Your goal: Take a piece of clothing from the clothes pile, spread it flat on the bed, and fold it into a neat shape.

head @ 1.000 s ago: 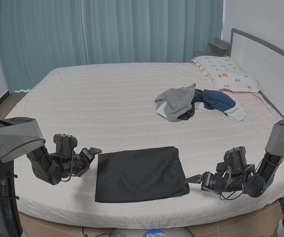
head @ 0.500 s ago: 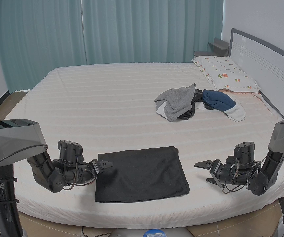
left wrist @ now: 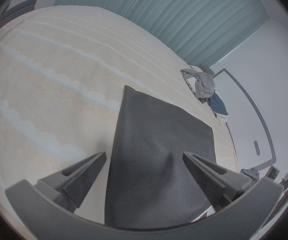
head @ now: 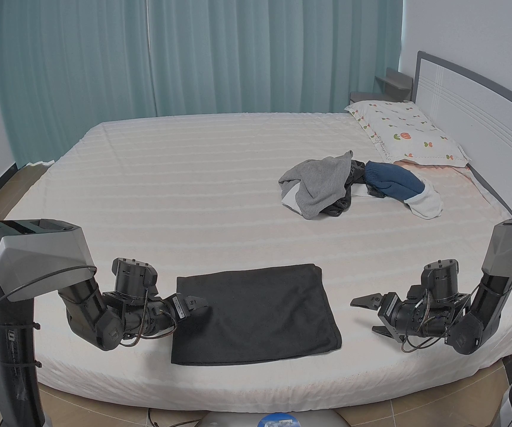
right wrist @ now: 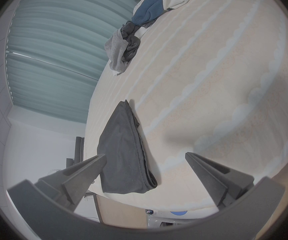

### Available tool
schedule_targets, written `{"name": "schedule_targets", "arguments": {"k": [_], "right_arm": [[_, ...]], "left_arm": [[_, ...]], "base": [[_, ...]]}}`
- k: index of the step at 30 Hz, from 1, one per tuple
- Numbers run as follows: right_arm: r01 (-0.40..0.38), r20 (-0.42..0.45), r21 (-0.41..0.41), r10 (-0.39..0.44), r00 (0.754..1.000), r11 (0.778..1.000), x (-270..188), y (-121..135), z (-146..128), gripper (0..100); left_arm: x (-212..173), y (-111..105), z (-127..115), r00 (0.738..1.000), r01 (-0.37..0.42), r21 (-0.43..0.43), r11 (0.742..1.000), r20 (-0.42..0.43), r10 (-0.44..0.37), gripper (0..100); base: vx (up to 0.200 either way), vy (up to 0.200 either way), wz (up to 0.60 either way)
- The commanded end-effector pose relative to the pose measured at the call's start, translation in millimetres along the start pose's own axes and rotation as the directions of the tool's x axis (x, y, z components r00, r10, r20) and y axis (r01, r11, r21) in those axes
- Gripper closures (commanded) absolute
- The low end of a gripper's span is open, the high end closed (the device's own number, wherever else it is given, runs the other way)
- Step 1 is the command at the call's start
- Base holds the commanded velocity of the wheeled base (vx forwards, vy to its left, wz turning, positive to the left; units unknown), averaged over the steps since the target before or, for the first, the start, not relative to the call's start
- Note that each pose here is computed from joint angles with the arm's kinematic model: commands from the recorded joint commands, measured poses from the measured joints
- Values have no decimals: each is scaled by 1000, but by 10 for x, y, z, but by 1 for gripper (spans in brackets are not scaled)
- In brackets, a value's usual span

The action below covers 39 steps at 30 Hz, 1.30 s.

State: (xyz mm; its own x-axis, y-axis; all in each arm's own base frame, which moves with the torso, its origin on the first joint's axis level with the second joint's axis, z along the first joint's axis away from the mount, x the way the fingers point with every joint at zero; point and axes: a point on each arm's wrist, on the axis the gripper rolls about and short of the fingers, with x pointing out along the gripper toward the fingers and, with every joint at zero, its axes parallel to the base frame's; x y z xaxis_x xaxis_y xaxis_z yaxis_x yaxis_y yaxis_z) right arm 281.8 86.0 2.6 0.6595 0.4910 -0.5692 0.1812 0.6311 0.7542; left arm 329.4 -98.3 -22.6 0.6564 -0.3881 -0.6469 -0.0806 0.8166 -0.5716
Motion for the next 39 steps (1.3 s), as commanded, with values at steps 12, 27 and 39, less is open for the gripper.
{"name": "schedule_targets", "arguments": {"k": [12, 27, 39], "right_arm": [[7, 5, 7, -7, 1000, 1000, -18, -21, 4, 0], [15, -2, 19, -15, 1000, 1000, -24, -47, -1, 0], [17, -10, 19, -17, 1000, 1000, -24, -50, -21, 0]], "left_arm": [[4, 22, -18, 1000, -8, -10, 1000, -4, 8, 100], [-4, 12, 26, 998, 14, -37, 999, 60, -12, 100], [-23, 6, 55, 997, 17, -72, 997, 76, -12, 100]], "base": [[0, 0, 0], [0, 0, 0], [0, 50, 0]]}}
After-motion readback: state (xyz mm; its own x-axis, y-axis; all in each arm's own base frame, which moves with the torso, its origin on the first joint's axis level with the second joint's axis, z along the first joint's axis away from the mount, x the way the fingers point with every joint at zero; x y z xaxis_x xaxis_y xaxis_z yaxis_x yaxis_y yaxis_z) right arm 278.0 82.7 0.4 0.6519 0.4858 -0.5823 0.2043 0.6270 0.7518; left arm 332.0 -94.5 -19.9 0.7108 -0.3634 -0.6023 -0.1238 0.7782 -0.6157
